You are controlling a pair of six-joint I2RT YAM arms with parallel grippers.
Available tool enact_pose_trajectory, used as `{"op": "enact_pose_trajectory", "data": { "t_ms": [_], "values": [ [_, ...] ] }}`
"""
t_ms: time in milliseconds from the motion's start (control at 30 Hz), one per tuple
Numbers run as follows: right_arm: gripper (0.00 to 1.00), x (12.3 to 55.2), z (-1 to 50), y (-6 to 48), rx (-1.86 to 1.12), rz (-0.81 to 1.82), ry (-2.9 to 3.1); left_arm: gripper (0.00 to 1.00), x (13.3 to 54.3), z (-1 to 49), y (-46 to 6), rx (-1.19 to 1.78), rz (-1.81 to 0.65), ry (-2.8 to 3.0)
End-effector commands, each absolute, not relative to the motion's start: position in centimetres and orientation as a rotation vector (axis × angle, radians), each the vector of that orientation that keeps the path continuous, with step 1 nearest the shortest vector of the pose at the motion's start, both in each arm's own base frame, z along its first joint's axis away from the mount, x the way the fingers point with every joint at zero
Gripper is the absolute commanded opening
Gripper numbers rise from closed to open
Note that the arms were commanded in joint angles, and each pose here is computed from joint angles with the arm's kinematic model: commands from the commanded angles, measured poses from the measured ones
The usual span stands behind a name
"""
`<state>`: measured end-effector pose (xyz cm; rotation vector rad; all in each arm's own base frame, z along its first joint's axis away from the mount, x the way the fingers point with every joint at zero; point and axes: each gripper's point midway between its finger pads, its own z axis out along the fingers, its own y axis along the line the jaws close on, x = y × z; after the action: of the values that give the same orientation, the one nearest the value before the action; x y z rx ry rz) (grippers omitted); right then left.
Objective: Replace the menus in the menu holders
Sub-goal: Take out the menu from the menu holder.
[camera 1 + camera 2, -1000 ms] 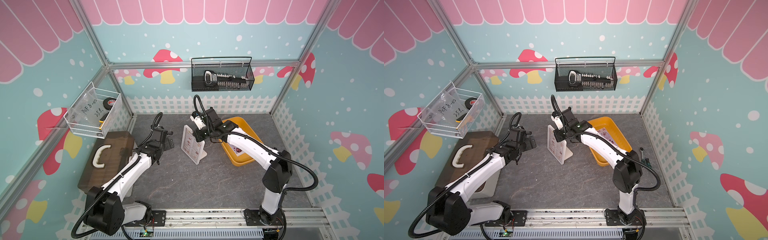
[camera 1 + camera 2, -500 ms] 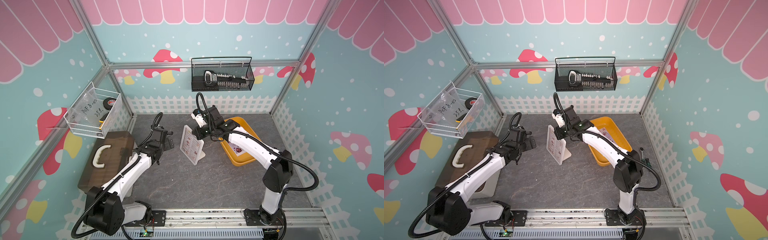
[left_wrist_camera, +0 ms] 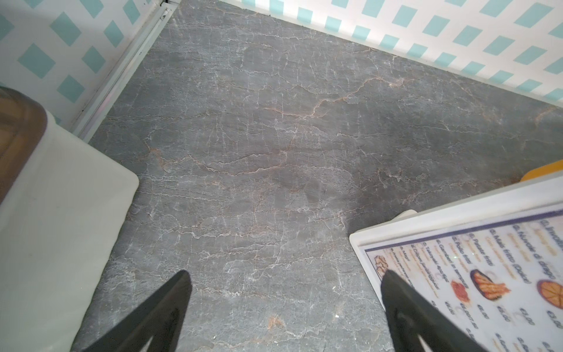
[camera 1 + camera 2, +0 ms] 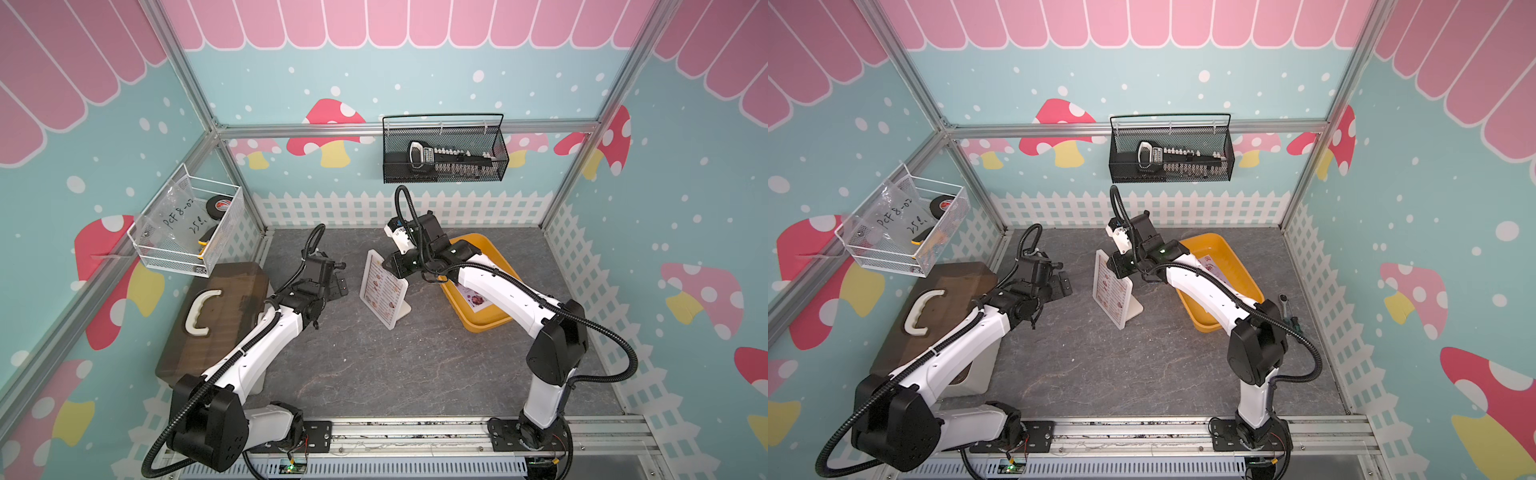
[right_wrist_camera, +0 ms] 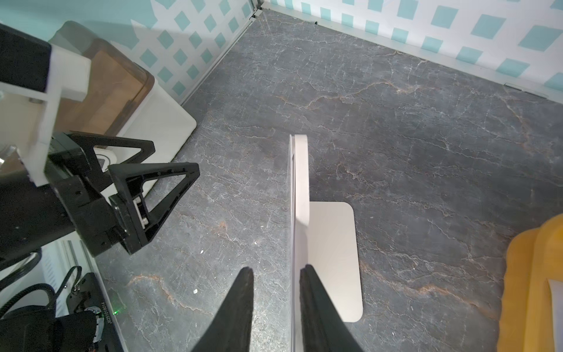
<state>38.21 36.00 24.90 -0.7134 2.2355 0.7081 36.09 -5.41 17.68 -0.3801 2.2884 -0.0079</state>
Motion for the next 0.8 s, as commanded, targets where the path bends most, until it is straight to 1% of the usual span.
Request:
{"op": "enact_pose_trajectory", "data": {
  "t_ms": [0,167,233,300,633,767],
  "values": [
    [0.31,38.4,25.8,35.3,-0.711,0.701,2.212,0.98,36.2,19.1,-4.9,-0.396,0.004,2.257],
    [0.28,38.2,23.8,36.1,-0.743,0.744,2.257,0.98,36.1,19.4,-4.8,-0.395,0.008,2.247],
    [0.25,38.2,23.3,36.3,-0.746,0.755,2.268,0.98,36.1,19.4,-4.8,-0.396,0.009,2.245],
    [0.22,38.2,23.1,36.4,-0.748,0.762,2.273,0.98,36.1,19.4,-4.8,-0.397,0.010,2.246],
    [0.17,38.3,22.9,36.8,-0.759,0.775,2.281,0.98,36.3,19.8,-4.7,-0.386,0.023,2.239],
    [0.10,38.2,23.0,36.8,-0.760,0.785,2.282,0.98,36.3,19.9,-4.7,-0.385,0.027,2.237]
  ]
}}
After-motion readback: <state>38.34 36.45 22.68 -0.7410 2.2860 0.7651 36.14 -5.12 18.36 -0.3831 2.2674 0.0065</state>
